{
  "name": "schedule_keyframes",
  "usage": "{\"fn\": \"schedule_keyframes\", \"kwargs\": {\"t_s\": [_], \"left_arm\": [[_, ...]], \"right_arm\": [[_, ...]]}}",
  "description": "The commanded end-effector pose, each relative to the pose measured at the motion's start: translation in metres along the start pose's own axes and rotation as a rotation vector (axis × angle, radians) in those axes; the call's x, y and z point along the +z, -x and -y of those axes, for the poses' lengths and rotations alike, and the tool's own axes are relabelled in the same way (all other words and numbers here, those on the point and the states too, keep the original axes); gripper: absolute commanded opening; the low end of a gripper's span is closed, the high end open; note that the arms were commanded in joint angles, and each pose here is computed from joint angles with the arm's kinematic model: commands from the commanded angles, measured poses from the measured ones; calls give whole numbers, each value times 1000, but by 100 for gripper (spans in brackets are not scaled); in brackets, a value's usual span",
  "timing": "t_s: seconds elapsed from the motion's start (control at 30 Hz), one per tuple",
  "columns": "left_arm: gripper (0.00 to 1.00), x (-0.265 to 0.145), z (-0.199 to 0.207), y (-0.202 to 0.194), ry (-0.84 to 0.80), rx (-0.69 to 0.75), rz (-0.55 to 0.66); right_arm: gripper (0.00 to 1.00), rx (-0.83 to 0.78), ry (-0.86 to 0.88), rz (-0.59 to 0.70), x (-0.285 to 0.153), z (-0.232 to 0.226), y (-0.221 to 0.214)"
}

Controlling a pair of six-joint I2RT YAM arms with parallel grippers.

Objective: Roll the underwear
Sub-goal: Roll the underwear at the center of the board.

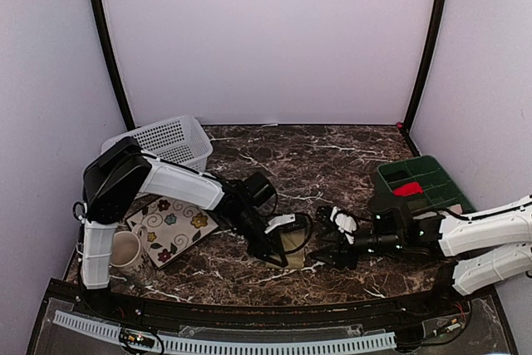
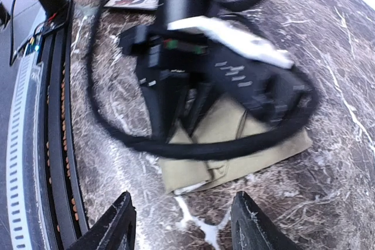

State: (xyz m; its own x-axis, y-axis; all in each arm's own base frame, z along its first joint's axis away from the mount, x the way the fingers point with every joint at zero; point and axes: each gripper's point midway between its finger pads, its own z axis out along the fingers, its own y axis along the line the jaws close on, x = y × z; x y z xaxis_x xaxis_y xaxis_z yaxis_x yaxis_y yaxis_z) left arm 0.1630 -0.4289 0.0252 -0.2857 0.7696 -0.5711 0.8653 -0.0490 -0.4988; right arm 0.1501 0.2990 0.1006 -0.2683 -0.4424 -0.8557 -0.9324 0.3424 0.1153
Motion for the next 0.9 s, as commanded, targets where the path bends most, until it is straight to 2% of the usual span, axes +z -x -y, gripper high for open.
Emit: {"fn": "schedule_keyframes", "kwargs": {"t_s": [0.0, 0.13, 0.4, 0.63, 0.77, 0.87], "left_arm": [[4, 8, 6, -50, -132, -257, -154], [6, 5, 1, -51, -168, -338, -163], [9, 3, -5, -40, -201, -388, -158], [9, 3, -7, -41, -201, -396, -161], [9, 3, -8, -40, -203, -398, -158], [10, 3, -8, -39, -204, -396, -156]], "right_arm": [[54, -113, -56, -21, 4, -8, -10], [53, -219, -29, -79, 23, -18, -18], [52, -427, -56, -106, 51, -19, -13], [52, -486, -48, -114, 68, -24, -8], [49, -485, -39, -149, 78, -24, -18], [43, -482, -40, -181, 83, -22, -28]]}}
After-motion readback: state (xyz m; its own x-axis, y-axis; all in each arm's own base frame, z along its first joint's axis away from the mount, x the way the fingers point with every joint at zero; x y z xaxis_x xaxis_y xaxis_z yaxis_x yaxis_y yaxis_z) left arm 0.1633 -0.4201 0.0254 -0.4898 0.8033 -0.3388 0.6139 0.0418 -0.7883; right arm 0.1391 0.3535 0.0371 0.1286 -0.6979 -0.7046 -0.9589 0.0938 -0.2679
